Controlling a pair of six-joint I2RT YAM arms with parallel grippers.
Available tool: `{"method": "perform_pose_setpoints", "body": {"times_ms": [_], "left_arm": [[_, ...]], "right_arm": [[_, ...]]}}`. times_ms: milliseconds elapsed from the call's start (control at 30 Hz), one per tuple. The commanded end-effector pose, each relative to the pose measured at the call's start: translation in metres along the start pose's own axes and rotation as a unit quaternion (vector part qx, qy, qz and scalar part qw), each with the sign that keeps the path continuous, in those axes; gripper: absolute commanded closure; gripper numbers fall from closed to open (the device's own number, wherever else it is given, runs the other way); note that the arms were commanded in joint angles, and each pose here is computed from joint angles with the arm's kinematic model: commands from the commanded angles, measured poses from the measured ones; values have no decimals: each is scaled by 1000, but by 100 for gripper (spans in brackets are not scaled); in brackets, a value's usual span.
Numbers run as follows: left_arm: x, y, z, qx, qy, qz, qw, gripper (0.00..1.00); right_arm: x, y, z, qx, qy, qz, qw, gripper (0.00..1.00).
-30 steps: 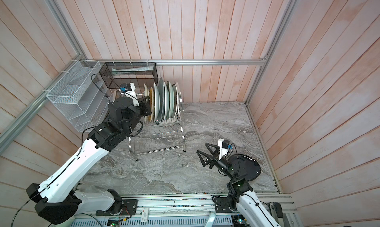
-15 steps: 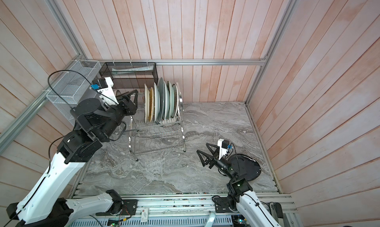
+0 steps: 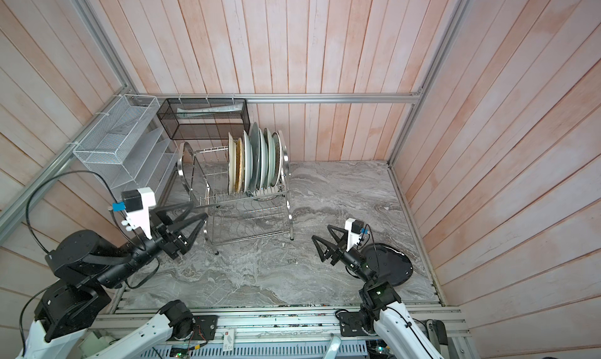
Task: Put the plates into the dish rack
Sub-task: 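Open the left gripper and withdraw it from the rack, then reach the right gripper to the dark round plate and grasp its rim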
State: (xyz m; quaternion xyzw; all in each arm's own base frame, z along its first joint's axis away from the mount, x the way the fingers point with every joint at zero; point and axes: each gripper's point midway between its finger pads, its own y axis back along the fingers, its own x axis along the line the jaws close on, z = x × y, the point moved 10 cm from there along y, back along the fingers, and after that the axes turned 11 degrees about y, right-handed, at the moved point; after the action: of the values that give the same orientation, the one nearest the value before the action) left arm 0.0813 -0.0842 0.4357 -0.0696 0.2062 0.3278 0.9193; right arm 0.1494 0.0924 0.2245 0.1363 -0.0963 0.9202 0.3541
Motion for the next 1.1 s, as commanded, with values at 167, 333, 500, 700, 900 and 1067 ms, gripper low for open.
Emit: {"method": "perform_pose_setpoints", "body": {"times_ms": [167, 333, 500, 700, 900, 1067], "left_arm": [[18, -21, -80, 109, 16, -124, 986, 12], [39, -46, -107, 135, 41, -93, 986, 0], [56, -59, -119, 154, 64, -21, 986, 0], [61, -55, -128, 165, 100, 1, 981, 0], [63, -54, -133, 162, 106, -2, 981, 0], [64, -57, -136, 174, 110, -4, 979, 0]], "right_arm": [[-13, 2, 18, 59, -55, -165, 983, 2], [-36, 8, 26, 97, -82, -340, 932, 2], [-82, 19, 25, 122, -160, -453, 868, 2], [-138, 73, 15, 83, -260, -591, 759, 2], [-159, 118, 8, 42, -291, -680, 672, 2], [-158, 147, 7, 3, -303, -708, 638, 3]]}}
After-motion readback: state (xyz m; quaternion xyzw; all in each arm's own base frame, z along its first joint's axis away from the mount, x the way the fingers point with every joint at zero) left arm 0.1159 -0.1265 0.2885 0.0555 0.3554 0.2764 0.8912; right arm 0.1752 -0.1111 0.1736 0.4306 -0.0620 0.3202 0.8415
